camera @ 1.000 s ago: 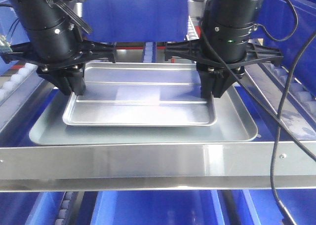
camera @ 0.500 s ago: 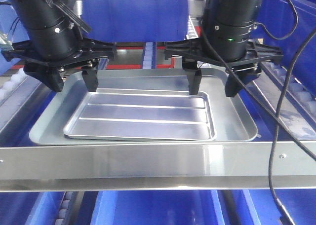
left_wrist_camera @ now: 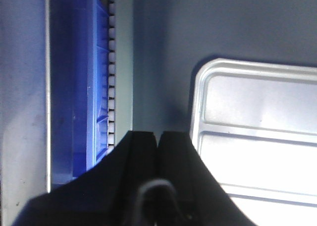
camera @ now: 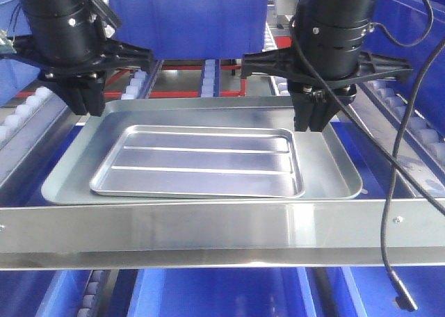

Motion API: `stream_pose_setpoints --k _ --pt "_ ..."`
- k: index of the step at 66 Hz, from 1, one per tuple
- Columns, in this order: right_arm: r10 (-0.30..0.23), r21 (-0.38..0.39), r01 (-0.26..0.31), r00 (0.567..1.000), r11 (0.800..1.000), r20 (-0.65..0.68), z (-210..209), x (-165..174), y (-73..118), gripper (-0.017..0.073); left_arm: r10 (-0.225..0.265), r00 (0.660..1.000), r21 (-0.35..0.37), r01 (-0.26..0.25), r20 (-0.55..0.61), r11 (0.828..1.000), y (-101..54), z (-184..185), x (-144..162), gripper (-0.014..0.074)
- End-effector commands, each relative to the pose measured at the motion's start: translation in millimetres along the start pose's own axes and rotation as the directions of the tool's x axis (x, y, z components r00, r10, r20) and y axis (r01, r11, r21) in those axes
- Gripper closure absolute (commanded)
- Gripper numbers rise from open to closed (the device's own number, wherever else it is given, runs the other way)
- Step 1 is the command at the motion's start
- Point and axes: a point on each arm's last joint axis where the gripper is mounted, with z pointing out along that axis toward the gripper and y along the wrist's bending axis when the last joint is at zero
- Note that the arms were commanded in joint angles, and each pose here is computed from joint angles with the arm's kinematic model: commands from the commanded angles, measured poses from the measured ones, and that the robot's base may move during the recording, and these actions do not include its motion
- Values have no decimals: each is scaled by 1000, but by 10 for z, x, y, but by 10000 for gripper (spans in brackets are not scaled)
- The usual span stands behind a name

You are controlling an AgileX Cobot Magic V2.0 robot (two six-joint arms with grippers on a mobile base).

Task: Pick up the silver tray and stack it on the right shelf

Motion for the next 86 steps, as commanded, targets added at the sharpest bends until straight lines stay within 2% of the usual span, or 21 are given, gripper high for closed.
stream_pose_setpoints --k 1,8,14,23,28,35,41,47,52,63,72,81,86 --pt "18 -88 -5 990 996 141 -423 -218 11 503 -32 991 46 27 130 999 49 -368 -186 677" --pt "-10 -137 39 978 990 207 -621 -250 25 503 -61 980 111 41 187 993 51 -565 -182 677" --pt "-106 -159 152 958 976 267 -782 -207 56 503 -70 969 168 30 236 985 41 -747 -103 677" --pt "-215 -209 306 905 929 367 -1001 -47 113 503 -68 949 237 -8 309 971 85 -980 110 677" --pt "-249 -231 368 873 901 419 -1114 56 106 503 -67 934 274 -34 352 961 134 -1093 270 677" --pt "-274 -261 442 825 858 494 -1287 220 61 503 -89 902 328 -60 423 943 242 -1264 475 677" --pt "-277 -271 472 799 839 533 -1424 359 -57 503 -105 882 355 -74 459 932 357 -1378 692 677" --pt "-269 -275 485 780 830 565 -1558 480 -201 503 -123 855 379 -90 504 921 461 -1506 866 677" --pt "-243 -285 487 763 826 599 -1707 593 -350 503 -143 814 402 -118 563 908 557 -1642 1019 677" --pt "-237 -261 513 713 818 660 -1896 881 -687 503 -192 737 448 -165 648 878 722 -1799 1368 677" --pt "-244 -212 550 640 808 729 -2013 1146 -982 503 -166 657 408 -233 735 883 886 -1907 1663 677" --pt "-223 -178 567 566 804 794 -2135 1349 -1220 503 -210 587 418 -244 782 875 1006 -2055 1824 677" --pt "-185 -184 562 536 806 824 -2234 1410 -1310 503 -229 557 423 -249 799 871 1046 -2126 1863 677"
